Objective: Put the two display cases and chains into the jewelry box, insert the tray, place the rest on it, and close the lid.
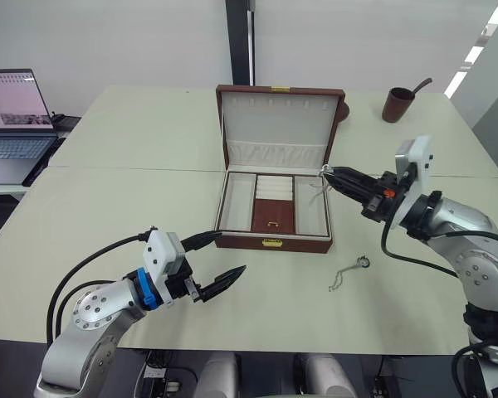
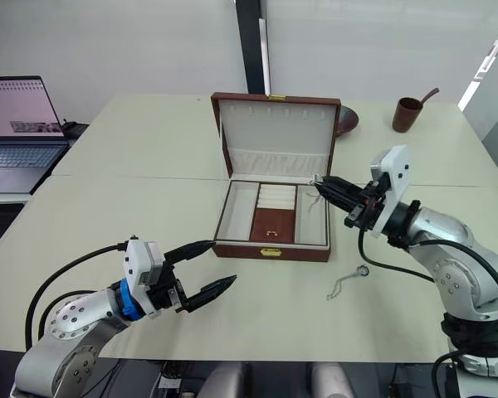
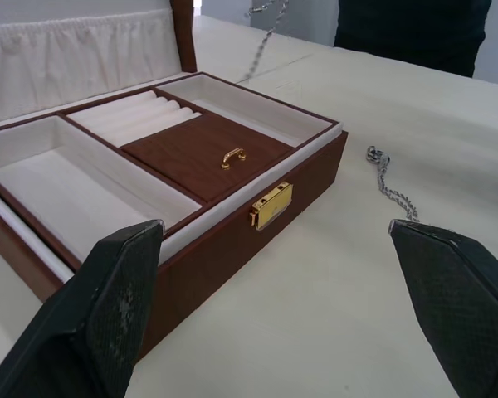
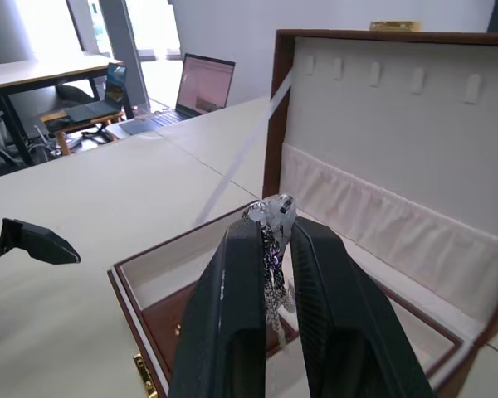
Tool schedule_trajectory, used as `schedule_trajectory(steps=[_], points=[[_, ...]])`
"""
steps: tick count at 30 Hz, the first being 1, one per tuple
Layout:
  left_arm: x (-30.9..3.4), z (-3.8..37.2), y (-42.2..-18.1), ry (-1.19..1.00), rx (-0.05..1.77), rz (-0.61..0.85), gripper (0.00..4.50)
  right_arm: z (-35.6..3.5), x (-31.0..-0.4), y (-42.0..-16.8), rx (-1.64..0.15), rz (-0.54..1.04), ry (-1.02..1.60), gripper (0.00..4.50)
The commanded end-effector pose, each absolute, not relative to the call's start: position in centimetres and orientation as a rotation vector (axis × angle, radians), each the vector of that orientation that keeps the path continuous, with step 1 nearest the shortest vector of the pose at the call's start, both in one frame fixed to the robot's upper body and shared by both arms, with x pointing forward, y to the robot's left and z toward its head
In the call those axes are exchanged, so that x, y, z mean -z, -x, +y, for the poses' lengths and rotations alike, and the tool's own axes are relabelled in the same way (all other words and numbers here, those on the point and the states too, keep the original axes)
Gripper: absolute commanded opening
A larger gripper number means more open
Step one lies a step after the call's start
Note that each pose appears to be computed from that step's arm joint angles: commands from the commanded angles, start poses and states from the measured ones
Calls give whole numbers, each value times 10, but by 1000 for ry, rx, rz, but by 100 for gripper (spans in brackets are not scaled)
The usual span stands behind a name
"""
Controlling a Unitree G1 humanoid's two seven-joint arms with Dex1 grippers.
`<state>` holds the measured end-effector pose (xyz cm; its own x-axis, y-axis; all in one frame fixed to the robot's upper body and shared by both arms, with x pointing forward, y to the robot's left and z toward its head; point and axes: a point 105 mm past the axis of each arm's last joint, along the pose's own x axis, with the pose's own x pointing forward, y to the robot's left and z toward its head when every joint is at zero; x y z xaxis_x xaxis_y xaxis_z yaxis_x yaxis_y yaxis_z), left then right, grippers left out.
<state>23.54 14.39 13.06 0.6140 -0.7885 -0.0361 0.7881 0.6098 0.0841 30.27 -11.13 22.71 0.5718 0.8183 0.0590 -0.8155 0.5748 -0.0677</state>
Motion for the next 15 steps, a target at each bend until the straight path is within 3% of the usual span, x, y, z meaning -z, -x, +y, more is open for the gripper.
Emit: schedule_trajectory(steps=[1, 15], points=[[-145, 157, -232, -97, 785, -70, 450, -90, -238, -306, -1045, -124, 45, 23], [-136, 177, -229, -55, 594, -73, 450, -36, -226, -339, -1163, -124, 67, 23]])
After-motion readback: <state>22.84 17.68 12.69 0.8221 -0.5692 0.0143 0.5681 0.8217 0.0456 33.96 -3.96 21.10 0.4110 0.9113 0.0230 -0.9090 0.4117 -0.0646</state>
